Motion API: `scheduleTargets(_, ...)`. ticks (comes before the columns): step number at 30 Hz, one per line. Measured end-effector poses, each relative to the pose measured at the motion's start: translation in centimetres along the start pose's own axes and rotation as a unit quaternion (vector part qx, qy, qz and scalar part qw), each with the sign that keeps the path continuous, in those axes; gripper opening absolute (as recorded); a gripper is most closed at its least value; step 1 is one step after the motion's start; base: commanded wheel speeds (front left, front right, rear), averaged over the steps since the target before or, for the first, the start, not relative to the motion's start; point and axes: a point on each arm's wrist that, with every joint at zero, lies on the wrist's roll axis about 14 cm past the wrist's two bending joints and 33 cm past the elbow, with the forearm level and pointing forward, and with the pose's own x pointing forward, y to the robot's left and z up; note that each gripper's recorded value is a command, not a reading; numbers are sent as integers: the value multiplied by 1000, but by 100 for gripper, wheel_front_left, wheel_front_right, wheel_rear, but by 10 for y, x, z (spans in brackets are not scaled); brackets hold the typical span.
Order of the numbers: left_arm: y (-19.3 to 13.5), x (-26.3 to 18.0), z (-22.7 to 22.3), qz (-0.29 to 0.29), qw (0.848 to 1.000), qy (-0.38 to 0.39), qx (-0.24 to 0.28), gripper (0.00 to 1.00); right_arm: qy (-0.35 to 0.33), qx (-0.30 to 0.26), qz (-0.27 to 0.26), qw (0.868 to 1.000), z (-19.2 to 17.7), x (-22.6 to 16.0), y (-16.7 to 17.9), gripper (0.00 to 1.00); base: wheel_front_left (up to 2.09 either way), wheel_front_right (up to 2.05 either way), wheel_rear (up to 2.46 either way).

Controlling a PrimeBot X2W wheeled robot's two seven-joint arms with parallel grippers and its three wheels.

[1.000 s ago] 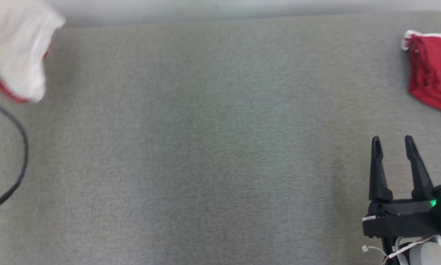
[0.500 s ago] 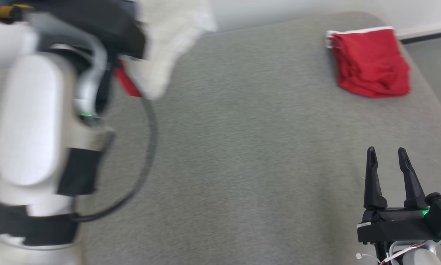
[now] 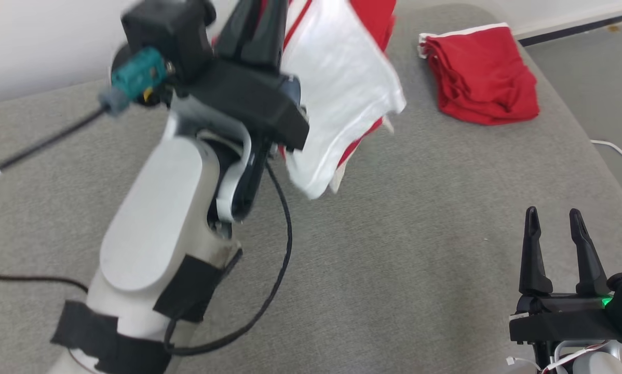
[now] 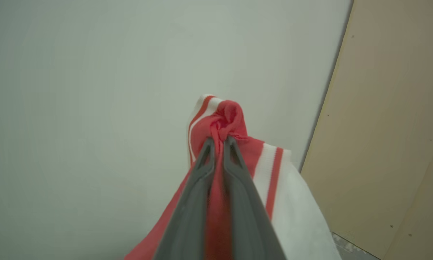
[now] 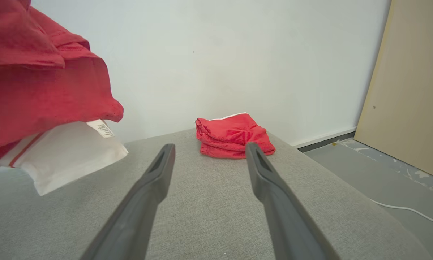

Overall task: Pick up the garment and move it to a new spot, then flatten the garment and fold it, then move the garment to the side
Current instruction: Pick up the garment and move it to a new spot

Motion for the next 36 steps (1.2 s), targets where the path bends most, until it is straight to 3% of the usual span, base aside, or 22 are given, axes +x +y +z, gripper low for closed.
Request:
scheduleTargets(5, 39, -41, -49, 79, 995, 41, -39, 0, 8, 0, 21, 1000, -8, 8, 15, 100, 0, 0, 0)
scheduleTargets(11, 94, -131, -115, 189, 974, 120, -45, 0, 15, 0, 51, 999, -17, 20, 37, 100, 0, 0, 0)
scheduleTargets(18, 137, -218, -132, 286, 946, 148, -26, 0, 20, 2, 78, 997, -23, 27, 56, 100, 0, 0, 0)
scheduleTargets(26, 148, -266, -123, 338, 929, 149, -25, 0, 17, 5, 100, 995, -20, 25, 68, 100, 0, 0, 0)
scheduleTargets(27, 146, -269, -123, 338, 929, 150, -23, 60, 16, 6, 102, 995, -19, 24, 69, 100, 0, 0, 0)
scheduleTargets(28, 145, -272, -121, 339, 929, 149, -19, 100, 15, 7, 104, 994, -18, 24, 70, 100, 0, 0, 0)
scheduleTargets(36, 144, -282, -67, 338, 936, 91, 46, 100, -2, 8, 121, 993, -5, 17, 77, 100, 0, 0, 0)
